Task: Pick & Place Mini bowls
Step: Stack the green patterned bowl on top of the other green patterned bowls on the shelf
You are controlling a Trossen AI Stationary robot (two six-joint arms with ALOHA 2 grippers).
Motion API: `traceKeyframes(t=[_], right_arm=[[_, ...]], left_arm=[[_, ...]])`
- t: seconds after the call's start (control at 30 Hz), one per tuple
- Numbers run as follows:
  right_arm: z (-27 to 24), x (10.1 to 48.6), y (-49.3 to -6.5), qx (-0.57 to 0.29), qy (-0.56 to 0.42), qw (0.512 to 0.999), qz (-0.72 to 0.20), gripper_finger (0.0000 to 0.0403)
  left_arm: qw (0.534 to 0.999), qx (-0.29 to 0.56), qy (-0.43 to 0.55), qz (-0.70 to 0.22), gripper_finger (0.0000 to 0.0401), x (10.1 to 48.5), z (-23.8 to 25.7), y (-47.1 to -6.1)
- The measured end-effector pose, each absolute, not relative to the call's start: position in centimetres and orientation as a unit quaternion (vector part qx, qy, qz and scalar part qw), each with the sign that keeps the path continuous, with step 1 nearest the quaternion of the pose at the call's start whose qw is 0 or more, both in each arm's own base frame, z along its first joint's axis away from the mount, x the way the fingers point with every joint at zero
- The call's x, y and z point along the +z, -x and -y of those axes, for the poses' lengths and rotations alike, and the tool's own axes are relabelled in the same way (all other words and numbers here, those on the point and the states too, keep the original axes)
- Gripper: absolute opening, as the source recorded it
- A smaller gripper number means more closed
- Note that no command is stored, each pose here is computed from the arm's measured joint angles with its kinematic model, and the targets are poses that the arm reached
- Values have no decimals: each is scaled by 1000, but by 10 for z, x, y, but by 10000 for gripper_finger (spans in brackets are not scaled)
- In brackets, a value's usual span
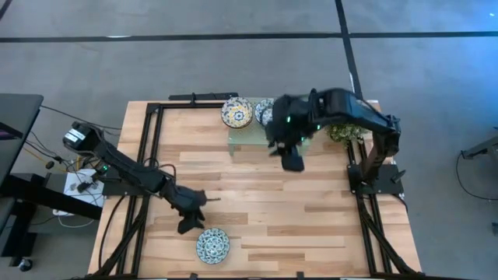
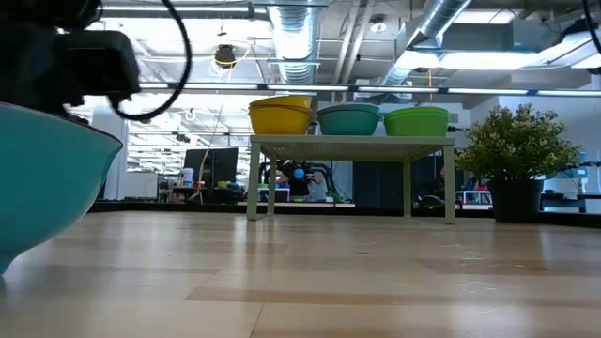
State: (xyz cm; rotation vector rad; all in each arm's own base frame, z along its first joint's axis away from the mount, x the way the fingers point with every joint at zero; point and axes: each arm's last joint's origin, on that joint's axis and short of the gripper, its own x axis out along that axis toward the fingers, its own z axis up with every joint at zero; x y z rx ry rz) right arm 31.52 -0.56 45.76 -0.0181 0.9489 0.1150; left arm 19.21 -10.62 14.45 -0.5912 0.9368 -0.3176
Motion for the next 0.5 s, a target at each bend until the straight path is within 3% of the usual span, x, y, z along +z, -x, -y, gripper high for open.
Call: traceKeyframes(t=[0.17, 0.3, 0.4, 0.5], right_arm=[[-19, 421, -319, 95, 35, 871, -480, 125], [-21, 384, -293, 81, 4, 858, -507, 125], [-22, 362, -260, 69, -21, 875, -478, 125], [-24, 341, -227, 67, -29, 917, -392, 127]], left_arm=[[845, -177, 247, -440, 191, 147, 121, -192], [861, -168, 241, -415, 191, 155, 122, -194], [867, -161, 240, -407, 191, 157, 122, -195], [864, -154, 241, -413, 191, 153, 123, -196]])
